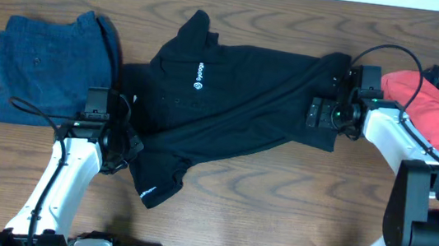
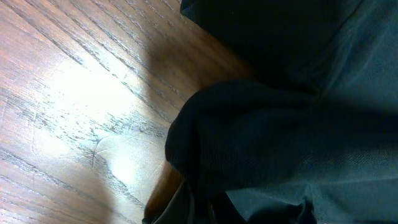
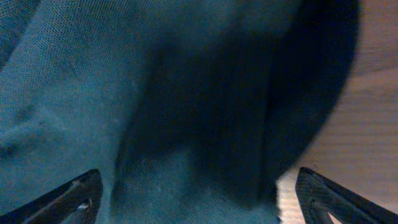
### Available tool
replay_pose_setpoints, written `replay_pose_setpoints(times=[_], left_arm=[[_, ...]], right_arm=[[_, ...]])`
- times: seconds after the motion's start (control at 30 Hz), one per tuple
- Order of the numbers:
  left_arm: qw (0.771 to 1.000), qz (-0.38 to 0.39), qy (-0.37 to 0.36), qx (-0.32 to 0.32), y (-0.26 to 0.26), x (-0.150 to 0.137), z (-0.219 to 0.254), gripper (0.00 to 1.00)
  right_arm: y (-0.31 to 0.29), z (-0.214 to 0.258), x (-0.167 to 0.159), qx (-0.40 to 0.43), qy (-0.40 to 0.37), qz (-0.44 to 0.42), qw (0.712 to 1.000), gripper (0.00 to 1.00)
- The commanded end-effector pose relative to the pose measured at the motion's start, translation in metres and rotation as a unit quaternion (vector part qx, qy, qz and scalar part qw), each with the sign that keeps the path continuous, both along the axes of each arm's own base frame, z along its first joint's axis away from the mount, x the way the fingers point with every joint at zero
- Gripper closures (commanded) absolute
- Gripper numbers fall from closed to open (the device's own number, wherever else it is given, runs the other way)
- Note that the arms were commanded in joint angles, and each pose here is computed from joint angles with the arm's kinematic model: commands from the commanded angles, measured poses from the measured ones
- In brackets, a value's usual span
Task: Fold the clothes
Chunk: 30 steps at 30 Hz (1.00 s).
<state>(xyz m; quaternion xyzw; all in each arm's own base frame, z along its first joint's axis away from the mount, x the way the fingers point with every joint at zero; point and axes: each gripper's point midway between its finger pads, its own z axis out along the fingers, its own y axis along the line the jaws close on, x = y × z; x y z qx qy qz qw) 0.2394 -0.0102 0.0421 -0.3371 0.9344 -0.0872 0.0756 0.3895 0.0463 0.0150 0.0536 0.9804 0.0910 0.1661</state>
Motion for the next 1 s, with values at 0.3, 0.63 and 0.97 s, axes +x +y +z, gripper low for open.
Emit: replay_pose_setpoints(times=[0.3, 0.63, 0.97], left_arm=[[1.0, -0.004, 0.002, 0.012, 0.004, -0.001, -0.001, 0.94], [1.0, -0.004, 0.002, 0.012, 0.004, -0.001, -0.001, 0.94], [1.0, -0.004, 0.001, 0.012, 0.004, -0.001, -0.001, 0.94]], right_arm=[[-0.007, -0.001, 0.024, -0.029, -0.049, -0.003, 0.998, 0.09], [-0.004, -0.019, 0.038, -0.027, -0.063, -0.002, 0.998, 0.23], [-0.024, 0.046, 0.086, -0.036, -0.171, -0.063, 0.983, 0.99]])
